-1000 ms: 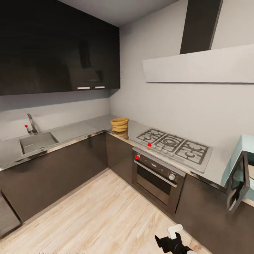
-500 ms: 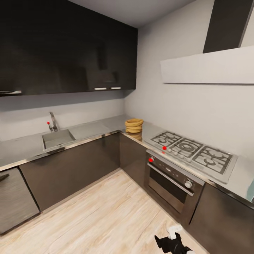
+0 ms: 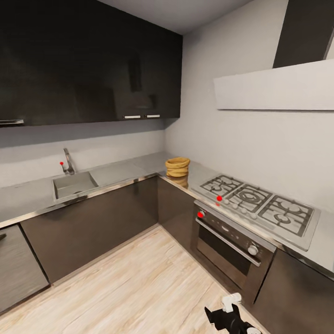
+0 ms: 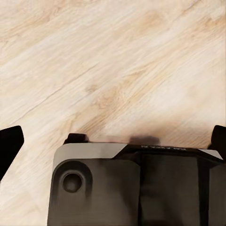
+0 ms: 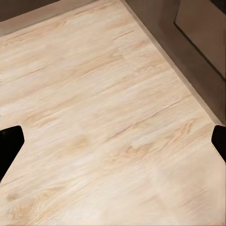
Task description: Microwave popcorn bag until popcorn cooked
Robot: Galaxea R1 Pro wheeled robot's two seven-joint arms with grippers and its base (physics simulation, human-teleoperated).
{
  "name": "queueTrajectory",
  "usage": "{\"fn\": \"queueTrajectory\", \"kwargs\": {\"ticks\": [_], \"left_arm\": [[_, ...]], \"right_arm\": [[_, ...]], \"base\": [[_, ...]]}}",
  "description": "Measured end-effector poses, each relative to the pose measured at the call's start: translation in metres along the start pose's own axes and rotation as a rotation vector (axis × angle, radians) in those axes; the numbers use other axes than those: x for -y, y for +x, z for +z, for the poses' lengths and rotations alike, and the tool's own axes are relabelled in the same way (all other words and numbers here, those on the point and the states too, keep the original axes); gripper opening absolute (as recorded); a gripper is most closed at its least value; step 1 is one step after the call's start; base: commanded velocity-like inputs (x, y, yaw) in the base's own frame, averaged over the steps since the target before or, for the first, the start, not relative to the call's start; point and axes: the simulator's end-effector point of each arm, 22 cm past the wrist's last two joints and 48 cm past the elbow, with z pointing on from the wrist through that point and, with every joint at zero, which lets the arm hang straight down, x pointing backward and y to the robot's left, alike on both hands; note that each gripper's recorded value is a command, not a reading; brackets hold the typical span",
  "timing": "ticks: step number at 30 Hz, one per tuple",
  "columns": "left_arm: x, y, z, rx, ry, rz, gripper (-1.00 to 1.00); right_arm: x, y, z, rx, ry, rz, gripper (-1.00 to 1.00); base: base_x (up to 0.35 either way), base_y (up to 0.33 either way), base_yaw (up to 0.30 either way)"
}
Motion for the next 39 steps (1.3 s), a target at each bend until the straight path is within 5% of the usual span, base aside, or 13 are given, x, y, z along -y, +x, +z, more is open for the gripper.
{"fn": "queueTrajectory", "kwargs": {"ticks": [4,7,13,18,26,28,32,33,34,36,39], "left_arm": [[-0.001,-0.004,0.0,0.02,-0.004,-0.004,1.0],[-0.001,0.015,-0.004,0.019,-0.006,-0.005,1.0],[-0.002,0.019,-0.005,0.02,-0.007,-0.008,1.0],[-0.003,0.019,-0.005,0.02,-0.009,-0.009,1.0],[-0.003,0.019,-0.005,0.019,-0.009,-0.008,1.0],[-0.003,0.019,-0.005,0.02,-0.009,-0.008,1.0],[-0.003,0.019,-0.005,0.02,-0.009,-0.008,1.0],[-0.003,0.019,-0.005,0.021,-0.009,-0.008,1.0],[-0.003,0.019,-0.005,0.02,-0.009,-0.008,1.0],[-0.004,0.019,-0.005,0.02,-0.01,-0.008,1.0],[-0.004,0.019,-0.005,0.02,-0.01,-0.008,1.0]], "right_arm": [[-0.02,-0.042,0.007,0.057,-0.056,-0.094,1.0],[-0.044,-0.141,0.001,0.135,-0.077,-0.202,1.0],[-0.072,-0.304,-0.091,0.366,-0.05,-0.237,1.0],[-0.086,-0.389,-0.137,0.362,-0.029,-0.265,1.0],[-0.077,-0.604,-0.222,0.436,0.065,-0.36,1.0],[-0.051,-0.643,-0.228,0.401,0.101,-0.36,1.0],[-0.01,-0.654,-0.223,0.318,0.143,-0.353,1.0],[-0.004,-0.648,-0.217,0.281,0.167,-0.396,1.0],[0.007,-0.628,-0.203,0.202,0.216,-0.503,1.0],[0.017,-0.601,-0.19,0.114,0.231,-0.602,1.0],[0.048,-0.563,-0.187,-0.012,0.187,-0.651,1.0]], "base": [[0.342,0.0,0.0],[0.345,0.0,0.0],[0.345,0.0,0.0],[0.345,0.0,0.0],[0.345,0.0,0.0],[0.345,0.0,0.0],[0.345,0.0,0.0],[0.345,0.0,0.0],[0.345,0.0,0.0],[0.345,0.0,0.0],[0.345,0.0,0.0]]}}
